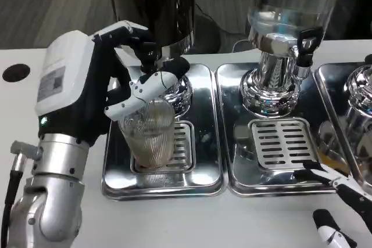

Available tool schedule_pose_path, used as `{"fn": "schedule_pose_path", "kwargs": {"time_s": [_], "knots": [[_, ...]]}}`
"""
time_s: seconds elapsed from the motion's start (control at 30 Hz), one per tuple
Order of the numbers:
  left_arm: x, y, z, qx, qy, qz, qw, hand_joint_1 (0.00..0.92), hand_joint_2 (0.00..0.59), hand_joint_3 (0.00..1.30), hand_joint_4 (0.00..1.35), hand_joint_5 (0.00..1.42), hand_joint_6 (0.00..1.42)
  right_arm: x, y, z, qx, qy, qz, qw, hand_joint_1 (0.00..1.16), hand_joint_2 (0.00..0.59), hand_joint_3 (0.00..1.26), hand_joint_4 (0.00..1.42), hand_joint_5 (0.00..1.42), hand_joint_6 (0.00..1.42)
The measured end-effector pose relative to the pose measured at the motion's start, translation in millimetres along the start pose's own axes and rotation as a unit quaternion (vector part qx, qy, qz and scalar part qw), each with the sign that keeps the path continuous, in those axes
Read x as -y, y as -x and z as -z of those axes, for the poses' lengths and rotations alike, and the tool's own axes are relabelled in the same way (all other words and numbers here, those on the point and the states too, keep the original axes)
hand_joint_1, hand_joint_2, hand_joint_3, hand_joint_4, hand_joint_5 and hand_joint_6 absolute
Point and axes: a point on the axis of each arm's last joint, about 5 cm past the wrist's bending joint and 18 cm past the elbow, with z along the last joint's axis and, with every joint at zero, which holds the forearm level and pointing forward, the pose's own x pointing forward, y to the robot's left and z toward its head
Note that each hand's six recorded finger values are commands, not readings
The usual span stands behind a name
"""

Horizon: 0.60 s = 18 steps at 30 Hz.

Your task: Grasp the cup under the faucet to collect the drink, then remove the cup.

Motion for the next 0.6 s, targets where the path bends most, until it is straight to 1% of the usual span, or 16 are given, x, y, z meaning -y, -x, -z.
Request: {"fn": "schedule_pose_path", "kwargs": {"time_s": [0.6], "knots": [[1.3, 1.1, -1.3, 0.003, 0.002, 0.004, 1.0000, 0.083, 0.071, 0.58, 0.54, 0.95, 0.79, -0.1, -0.2, -0.7, 0.002, 0.000, 0.000, 1.0000, 0.43, 0.443, 0.27, 0.13, 0.11, 0.00]]}}
